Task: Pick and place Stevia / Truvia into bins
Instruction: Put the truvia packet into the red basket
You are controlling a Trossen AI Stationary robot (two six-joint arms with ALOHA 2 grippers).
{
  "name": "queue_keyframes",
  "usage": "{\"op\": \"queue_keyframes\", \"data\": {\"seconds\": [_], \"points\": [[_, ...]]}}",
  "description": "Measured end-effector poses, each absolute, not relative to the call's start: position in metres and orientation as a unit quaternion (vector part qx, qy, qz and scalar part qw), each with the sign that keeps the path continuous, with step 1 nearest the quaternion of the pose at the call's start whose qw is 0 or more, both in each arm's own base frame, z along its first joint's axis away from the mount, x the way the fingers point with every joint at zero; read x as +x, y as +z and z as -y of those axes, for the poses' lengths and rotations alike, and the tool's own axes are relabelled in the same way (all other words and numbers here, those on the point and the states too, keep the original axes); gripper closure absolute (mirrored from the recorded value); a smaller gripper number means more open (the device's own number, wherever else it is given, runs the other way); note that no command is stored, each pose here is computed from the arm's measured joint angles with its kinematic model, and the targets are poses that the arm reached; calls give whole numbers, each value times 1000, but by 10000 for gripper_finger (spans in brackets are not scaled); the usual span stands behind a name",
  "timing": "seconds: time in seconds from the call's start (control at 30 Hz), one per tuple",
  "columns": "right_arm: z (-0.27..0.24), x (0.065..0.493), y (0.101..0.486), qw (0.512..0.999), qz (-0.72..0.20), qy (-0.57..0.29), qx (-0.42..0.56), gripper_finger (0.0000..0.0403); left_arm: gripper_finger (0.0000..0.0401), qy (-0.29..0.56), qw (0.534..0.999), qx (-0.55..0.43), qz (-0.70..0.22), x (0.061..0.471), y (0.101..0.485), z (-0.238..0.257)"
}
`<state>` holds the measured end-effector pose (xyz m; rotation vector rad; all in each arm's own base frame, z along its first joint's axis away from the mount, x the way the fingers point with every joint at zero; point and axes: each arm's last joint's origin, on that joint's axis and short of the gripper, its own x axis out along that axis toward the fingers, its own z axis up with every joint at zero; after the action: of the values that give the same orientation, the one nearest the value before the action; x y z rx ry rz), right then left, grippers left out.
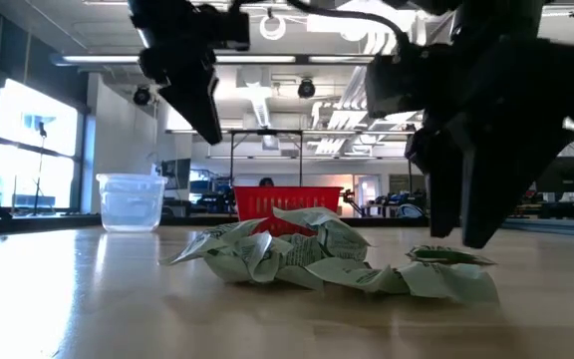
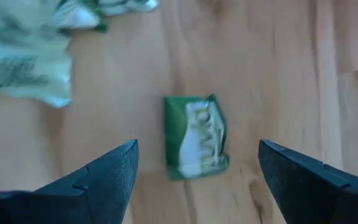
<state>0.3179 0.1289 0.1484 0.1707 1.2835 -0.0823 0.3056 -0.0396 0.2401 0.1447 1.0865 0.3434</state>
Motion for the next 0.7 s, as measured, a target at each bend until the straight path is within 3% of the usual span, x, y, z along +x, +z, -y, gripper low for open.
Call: {"op": "queue_keyframes", "data": {"seconds": [0.13, 0.27, 0.43, 0.63, 0.7], "points": [[-127, 322, 140, 797, -596, -52, 80, 92, 169, 175, 831, 54, -525, 290, 239, 45], [-130, 325, 130, 790, -605, -42, 86, 133, 198, 194, 804, 50, -560, 278, 229, 46], [-129, 325, 126, 780, -618, -37, 90, 230, 226, 212, 783, 47, -583, 267, 219, 45], [-114, 328, 138, 770, -621, -60, 137, 374, 246, 212, 797, 33, -565, 247, 224, 50], [-106, 332, 148, 769, -618, -80, 141, 391, 247, 217, 806, 20, -550, 237, 226, 50]]}}
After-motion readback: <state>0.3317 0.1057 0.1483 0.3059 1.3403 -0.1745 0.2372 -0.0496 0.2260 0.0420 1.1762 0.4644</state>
